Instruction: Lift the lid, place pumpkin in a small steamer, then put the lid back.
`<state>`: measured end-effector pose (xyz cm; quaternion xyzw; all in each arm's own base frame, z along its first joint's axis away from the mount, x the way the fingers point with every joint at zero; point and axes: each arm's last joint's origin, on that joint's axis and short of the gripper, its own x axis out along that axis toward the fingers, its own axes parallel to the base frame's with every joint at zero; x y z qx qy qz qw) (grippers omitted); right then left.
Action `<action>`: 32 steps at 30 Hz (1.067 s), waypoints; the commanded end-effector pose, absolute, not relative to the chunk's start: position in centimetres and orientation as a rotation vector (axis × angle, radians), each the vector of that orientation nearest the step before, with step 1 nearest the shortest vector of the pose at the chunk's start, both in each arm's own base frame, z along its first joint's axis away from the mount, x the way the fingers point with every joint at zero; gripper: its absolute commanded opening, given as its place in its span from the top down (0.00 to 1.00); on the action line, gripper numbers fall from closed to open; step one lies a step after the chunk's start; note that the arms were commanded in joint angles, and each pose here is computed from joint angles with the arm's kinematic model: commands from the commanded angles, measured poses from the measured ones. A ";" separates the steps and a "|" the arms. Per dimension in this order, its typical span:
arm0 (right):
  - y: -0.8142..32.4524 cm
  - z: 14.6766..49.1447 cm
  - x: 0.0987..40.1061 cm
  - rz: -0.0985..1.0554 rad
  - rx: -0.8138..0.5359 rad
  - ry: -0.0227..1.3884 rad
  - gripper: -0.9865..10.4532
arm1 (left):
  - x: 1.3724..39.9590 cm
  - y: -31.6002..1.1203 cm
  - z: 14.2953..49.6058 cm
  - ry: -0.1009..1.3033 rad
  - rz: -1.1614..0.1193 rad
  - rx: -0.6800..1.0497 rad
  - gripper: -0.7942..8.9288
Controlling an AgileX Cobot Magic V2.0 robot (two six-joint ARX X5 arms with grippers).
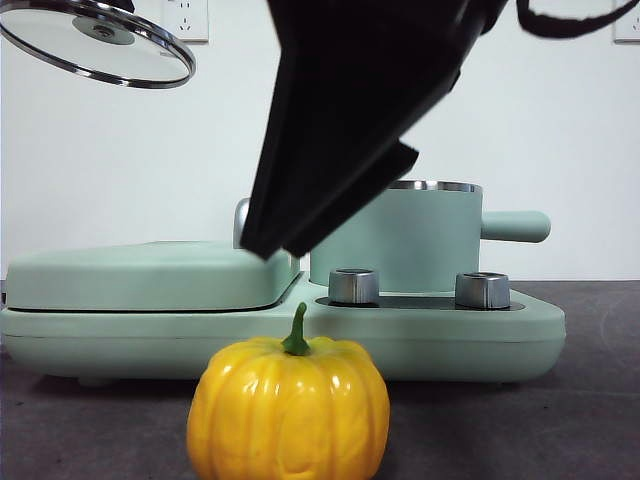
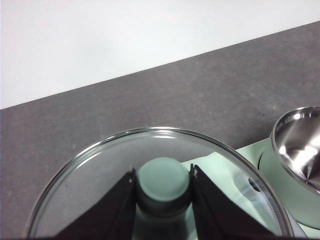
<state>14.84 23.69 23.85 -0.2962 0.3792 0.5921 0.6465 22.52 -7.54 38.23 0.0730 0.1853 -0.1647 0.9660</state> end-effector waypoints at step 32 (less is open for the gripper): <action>26.9 18.9 15.2 1.353 -0.879 0.930 0.53 | 22.5 -7.6 39.1 0.326 -0.334 0.145 0.91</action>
